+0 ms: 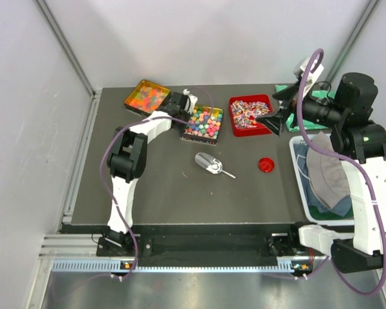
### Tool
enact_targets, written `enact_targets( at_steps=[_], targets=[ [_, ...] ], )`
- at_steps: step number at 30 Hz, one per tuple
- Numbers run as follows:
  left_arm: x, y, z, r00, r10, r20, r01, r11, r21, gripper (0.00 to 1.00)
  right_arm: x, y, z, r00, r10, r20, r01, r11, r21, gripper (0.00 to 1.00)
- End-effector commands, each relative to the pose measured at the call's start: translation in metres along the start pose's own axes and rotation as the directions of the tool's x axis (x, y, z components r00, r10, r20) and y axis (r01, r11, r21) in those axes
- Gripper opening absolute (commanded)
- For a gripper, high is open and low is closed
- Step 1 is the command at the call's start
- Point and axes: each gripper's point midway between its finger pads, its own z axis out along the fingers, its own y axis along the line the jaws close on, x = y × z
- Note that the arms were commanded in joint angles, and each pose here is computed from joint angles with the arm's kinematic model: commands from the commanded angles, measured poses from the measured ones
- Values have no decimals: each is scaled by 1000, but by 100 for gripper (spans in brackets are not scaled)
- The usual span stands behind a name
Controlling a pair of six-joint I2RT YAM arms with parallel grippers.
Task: Pack the candies
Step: Move the storage box to the center of the board.
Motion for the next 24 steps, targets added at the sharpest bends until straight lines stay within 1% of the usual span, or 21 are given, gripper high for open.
enact_targets(
  at_steps=[1, 5, 11, 20, 22, 24],
  targets=[
    [-6, 16, -39, 1000, 11, 21, -10, 998, -64, 28, -13, 4, -6, 998, -36, 49, 36, 999, -7, 99],
    [8, 21, -50, 1000, 17, 2, -16, 996, -90, 28, -12, 5, -5, 998, -32, 49, 32, 999, -15, 99],
    [31, 43, -60, 999, 13, -49, -19, 991, -135, 29, -13, 6, -6, 998, -32, 53, 33, 999, -17, 99],
    [50, 89, -80, 998, -20, -56, 10, 983, -183, 29, -13, 7, -6, 998, -31, 55, 32, 999, -20, 99],
    [53, 91, -81, 998, -20, -57, 10, 986, -165, 29, -13, 7, -6, 998, -30, 56, 32, 999, -18, 99],
    [53, 90, -86, 999, -11, -51, 4, 991, -137, 32, -13, 7, -6, 998, -29, 56, 30, 999, -18, 99]
  ],
)
